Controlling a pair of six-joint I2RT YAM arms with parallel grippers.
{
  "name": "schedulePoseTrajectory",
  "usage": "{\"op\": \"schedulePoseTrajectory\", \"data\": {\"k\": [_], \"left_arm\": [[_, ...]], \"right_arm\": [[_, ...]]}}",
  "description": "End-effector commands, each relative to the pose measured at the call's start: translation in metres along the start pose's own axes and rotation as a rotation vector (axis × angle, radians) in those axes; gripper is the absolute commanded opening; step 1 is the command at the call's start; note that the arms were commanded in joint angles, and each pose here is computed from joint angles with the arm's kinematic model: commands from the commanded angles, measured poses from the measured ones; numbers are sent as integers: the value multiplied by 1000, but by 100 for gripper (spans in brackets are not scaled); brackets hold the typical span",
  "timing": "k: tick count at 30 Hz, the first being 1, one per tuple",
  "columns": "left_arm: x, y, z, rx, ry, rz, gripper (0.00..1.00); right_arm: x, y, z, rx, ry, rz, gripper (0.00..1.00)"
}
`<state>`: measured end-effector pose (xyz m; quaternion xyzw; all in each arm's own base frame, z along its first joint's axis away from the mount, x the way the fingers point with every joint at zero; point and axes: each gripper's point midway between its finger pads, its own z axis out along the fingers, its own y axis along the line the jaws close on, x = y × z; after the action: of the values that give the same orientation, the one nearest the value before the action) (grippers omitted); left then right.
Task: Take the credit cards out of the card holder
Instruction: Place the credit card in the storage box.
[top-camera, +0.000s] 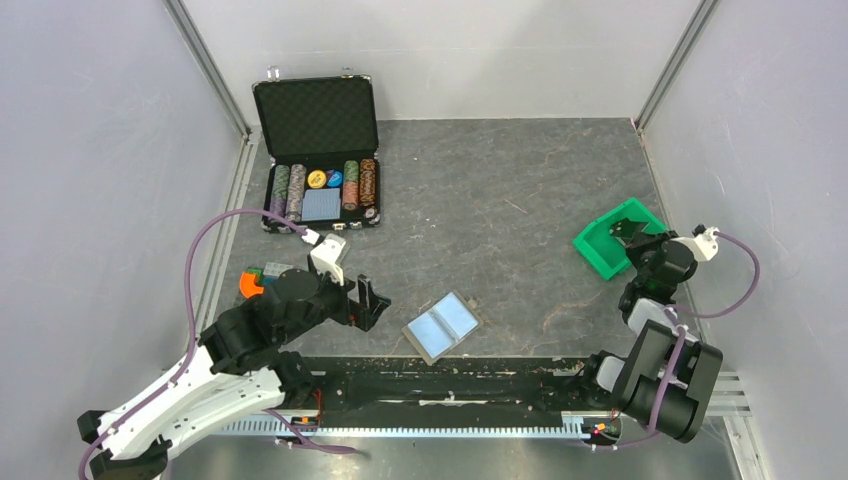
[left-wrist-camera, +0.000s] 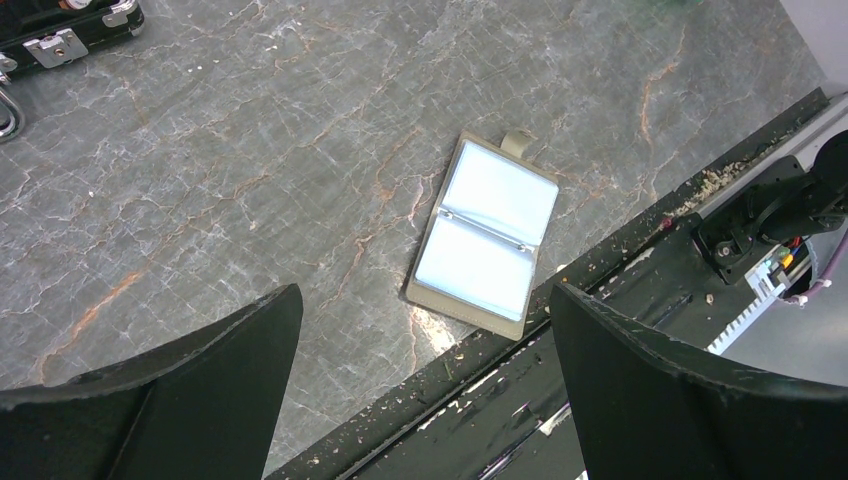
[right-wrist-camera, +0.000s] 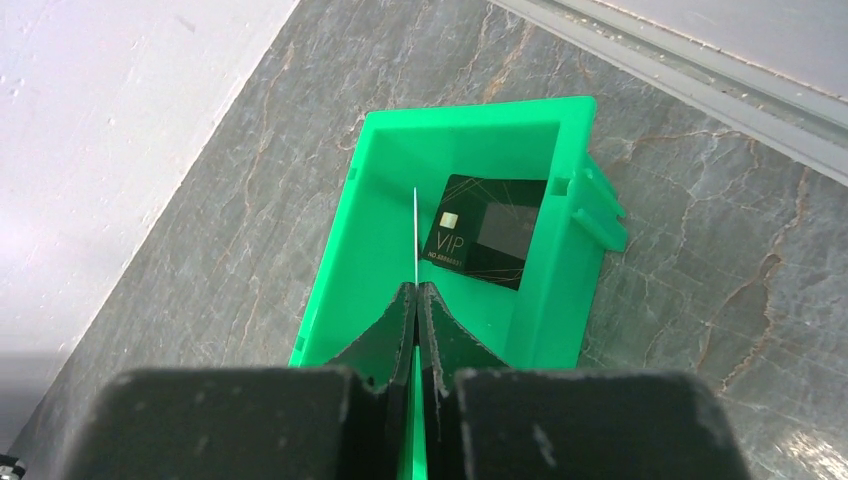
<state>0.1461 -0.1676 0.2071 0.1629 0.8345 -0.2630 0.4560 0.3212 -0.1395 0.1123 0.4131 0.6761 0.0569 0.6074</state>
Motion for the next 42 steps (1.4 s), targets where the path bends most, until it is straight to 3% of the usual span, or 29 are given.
{"op": "schedulePoseTrajectory", "data": {"k": [1,42], "left_arm": [[-6,1,0,-3,-30,16,100],[-9,-1,-5,15,-51,14,100]], "right_arm": [[-12,13,6,-72,-49,18,0],[-16,-22,22,84,-171,215,0]]}}
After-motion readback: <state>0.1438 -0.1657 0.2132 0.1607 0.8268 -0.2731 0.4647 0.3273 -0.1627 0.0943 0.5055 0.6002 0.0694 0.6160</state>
